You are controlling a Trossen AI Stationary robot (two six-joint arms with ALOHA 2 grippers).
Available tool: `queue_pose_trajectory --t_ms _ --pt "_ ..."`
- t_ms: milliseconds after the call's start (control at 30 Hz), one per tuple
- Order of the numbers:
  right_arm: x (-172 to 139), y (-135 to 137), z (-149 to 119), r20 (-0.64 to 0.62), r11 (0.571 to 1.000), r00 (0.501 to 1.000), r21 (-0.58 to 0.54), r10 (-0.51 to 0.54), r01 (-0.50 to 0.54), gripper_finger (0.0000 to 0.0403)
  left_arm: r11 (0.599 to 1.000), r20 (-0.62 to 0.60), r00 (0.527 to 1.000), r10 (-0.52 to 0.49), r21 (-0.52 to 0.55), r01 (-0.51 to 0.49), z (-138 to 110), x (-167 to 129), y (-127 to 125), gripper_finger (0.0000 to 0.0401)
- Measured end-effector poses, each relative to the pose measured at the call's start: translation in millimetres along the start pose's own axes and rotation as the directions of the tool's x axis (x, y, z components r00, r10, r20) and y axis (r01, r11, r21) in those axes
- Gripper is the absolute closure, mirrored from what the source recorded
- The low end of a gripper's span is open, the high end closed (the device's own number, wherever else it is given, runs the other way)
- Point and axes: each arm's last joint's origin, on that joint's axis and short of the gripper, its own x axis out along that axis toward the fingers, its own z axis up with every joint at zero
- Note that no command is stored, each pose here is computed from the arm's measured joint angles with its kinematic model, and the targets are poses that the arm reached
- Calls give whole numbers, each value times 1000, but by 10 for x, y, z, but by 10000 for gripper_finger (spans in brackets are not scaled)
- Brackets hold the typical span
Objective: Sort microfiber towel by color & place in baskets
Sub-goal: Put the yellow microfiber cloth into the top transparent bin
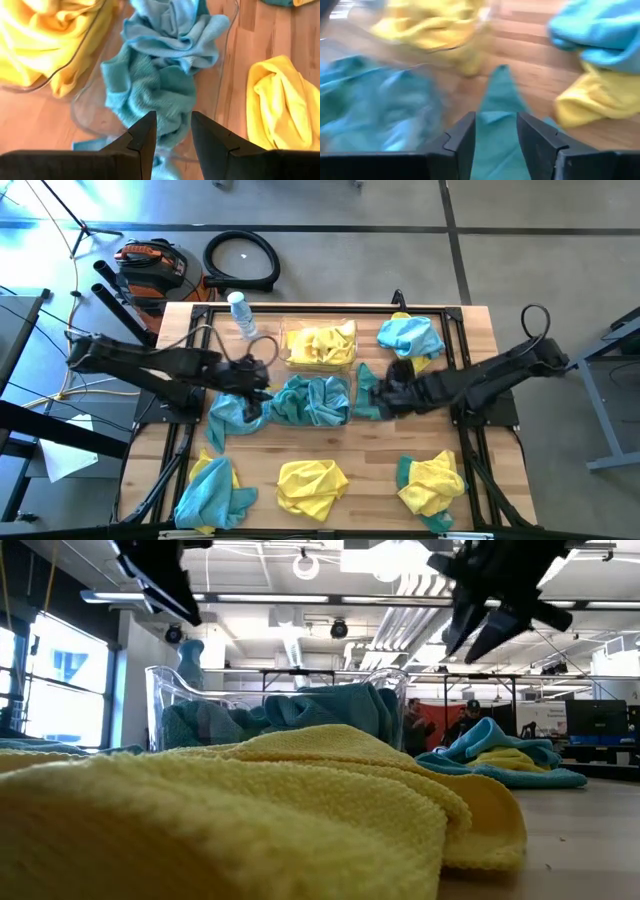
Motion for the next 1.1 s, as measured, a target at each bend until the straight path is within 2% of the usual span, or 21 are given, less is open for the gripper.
queue_pose_trajectory --t_ms 133,267,367,433,500,700,767,1000,1100 --pt "222 -176 254 -128 984 979 60 -157 166 241 1000 52 999 -4 -18 5 -124 -143 113 291" --pt "384 -401 479 -251 930 921 144 -298 339 238 1000 92 996 -4 -27 7 -182 -241 185 291" --pt "504 -523 613 -292 892 886 169 -361 419 237 999 115 993 -4 -35 9 -191 -296 213 291" --pt "616 -603 659 -320 885 878 186 -356 426 238 999 127 992 -6 -38 10 -193 -321 222 291" --pt "789 -691 632 -378 893 875 208 -303 399 238 999 133 991 -5 -33 9 -194 -336 232 291" --pt "1156 -975 422 -453 869 865 314 -216 382 238 999 137 991 2 -53 6 -190 -339 247 291" --pt "1229 -1043 366 -468 868 864 332 -187 368 238 998 136 991 3 -66 6 -191 -338 248 291" --pt "1367 -1254 197 -467 856 864 355 -186 376 239 996 147 988 39 -86 -26 -187 -338 259 291" --pt "1380 -1294 148 -470 862 861 339 -192 377 254 994 166 985 45 -103 -29 -167 -340 267 291"
